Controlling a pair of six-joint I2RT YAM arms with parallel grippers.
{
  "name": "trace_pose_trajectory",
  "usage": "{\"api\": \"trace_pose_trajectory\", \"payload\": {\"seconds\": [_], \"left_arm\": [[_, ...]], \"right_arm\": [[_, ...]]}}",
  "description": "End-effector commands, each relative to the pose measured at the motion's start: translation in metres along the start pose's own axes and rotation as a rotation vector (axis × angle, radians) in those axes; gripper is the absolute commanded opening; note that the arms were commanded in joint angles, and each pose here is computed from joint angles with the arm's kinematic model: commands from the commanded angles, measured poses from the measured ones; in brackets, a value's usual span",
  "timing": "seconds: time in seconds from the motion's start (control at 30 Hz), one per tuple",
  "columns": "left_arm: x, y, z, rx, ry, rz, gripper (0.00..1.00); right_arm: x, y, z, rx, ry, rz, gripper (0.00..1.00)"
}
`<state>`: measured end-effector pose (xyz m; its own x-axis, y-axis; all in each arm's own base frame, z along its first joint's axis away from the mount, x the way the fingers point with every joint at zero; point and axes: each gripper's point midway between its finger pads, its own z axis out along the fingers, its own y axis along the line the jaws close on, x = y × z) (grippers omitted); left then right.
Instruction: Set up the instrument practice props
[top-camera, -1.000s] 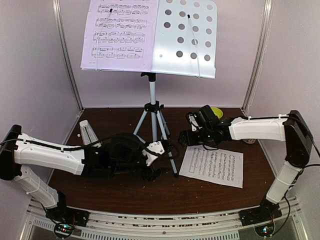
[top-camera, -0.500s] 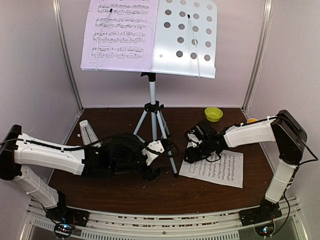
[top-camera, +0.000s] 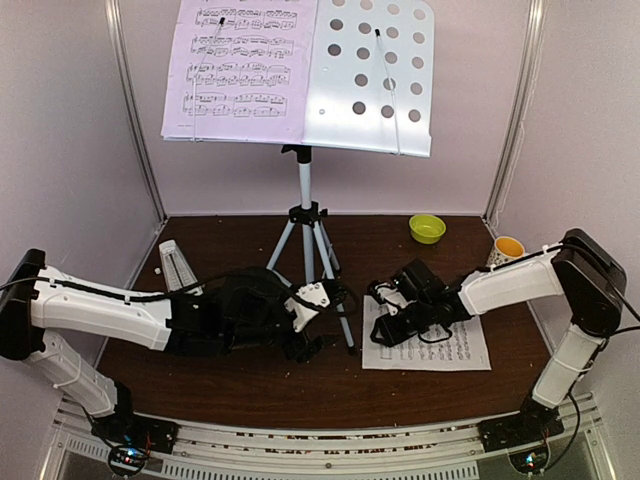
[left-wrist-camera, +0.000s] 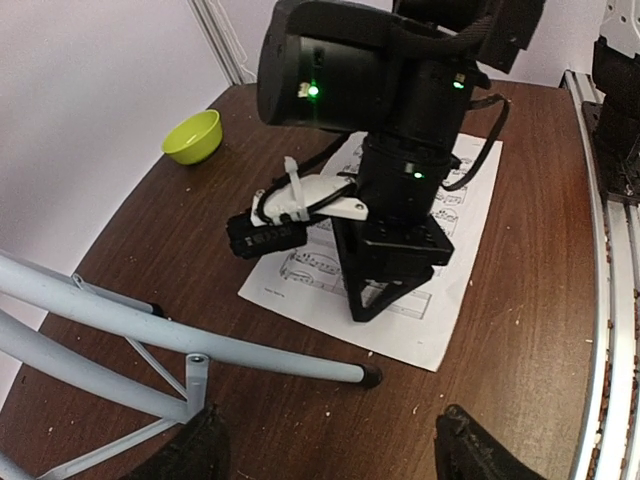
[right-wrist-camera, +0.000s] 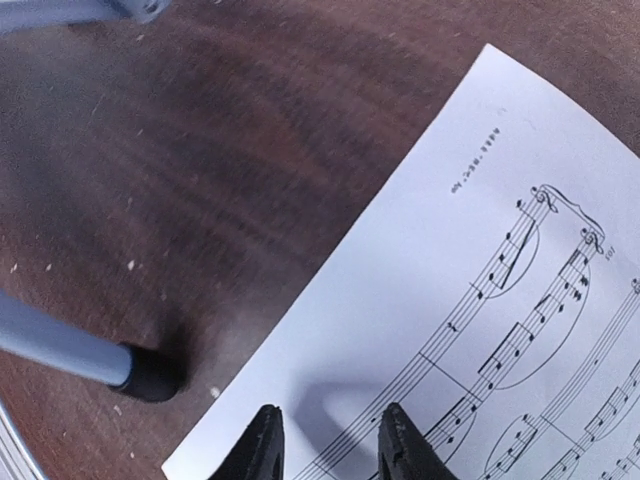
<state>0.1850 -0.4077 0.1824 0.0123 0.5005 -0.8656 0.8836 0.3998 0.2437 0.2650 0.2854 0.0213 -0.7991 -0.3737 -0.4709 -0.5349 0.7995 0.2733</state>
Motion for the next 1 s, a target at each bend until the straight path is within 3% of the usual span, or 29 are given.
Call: {"api": "trace_pose_trajectory", "payload": {"seconds": [0.0,0.17,0.3,0.5,0.77,0.97], "left_arm": [[-0.009,-0.008,0.005,0.03,-0.041,0.005,0.72],[-0.002,-0.016,0.01,0.063,-0.047,-0.046,0.72],[0.001,-0.026,0.014,0.115,-0.068,-0.133,0.72],[0.013,-0.037,0.022,0.157,-0.066,-0.209,0.71],[0.054,-0.058,0.021,0.227,0.037,-0.252,0.69],[0.077,-0.092,0.021,0.211,0.146,0.043,0.73]], "right_arm": [[0.082,0.02,0.001,-0.072,0.221,-0.069,0.34],[0.107,0.06,-0.004,-0.149,0.267,-0.232,0.35],[0.119,0.08,-0.012,-0.192,0.283,-0.271,0.35],[0.102,0.081,-0.039,-0.172,0.191,-0.243,0.4],[0.066,0.066,-0.071,-0.126,0.054,-0.104,0.48],[0.079,0.017,-0.059,-0.01,0.099,0.029,0.48]]}}
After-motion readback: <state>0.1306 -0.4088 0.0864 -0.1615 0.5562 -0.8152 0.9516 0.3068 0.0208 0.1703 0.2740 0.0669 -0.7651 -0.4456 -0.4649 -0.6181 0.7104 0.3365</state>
